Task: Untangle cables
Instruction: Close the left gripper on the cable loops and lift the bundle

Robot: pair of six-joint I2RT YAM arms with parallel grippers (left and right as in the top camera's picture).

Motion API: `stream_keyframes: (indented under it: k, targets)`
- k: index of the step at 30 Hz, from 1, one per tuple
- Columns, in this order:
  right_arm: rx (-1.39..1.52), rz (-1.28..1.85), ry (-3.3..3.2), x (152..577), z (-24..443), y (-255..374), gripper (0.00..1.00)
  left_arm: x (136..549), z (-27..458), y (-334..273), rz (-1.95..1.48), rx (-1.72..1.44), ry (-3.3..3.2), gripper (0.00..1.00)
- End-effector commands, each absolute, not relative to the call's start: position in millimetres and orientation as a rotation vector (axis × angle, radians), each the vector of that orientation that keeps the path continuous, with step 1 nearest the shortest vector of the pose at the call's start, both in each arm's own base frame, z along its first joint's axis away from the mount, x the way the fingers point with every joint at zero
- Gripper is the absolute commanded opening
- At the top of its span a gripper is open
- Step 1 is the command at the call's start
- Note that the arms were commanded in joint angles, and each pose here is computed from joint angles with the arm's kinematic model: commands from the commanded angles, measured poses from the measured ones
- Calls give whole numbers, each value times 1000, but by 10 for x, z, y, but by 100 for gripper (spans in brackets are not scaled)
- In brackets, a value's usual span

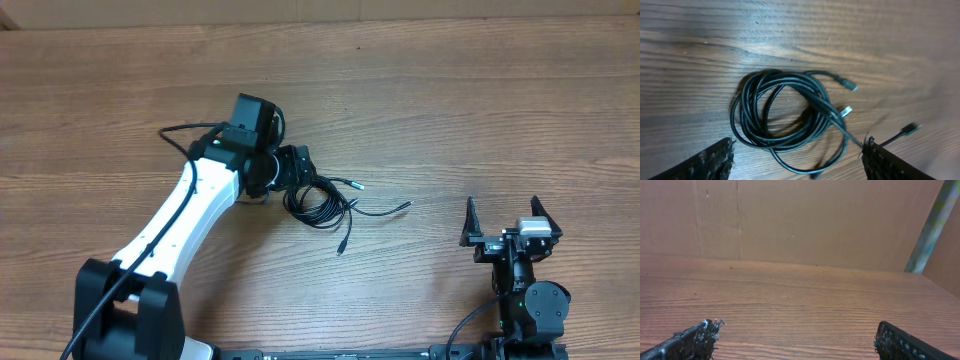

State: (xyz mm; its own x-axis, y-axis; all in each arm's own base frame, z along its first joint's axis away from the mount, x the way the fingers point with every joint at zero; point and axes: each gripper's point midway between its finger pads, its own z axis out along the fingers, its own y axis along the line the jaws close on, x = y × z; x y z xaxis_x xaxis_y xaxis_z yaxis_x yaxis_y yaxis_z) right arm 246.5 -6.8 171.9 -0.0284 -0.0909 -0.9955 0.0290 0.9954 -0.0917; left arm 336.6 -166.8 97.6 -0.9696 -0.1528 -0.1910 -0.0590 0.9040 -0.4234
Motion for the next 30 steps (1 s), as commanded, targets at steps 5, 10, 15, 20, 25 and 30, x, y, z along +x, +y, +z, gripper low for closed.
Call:
stream_keyframes:
  k: [5,10,15,20,25,30]
  targets:
    - [-47,-103,1592,2464,1703,-78,100,3325,737,-1817,-532,407,2838,68]
    - [-47,-103,1593,2464,1702,-78,100,3383,581,-1578,-267,552,2835,70]
    - [-47,-103,1593,2464,1702,-78,100,3479,495,-1385,-94,489,2842,70]
    - [-48,-103,1592,2464,1703,-78,100,3476,274,-1397,-95,471,2891,64]
    - [-47,-103,1593,2464,1702,-78,100,3429,28,-1379,-83,408,2964,56]
    - [-48,-103,1592,2464,1703,-78,100,3439,-62,-1391,-91,348,2982,42]
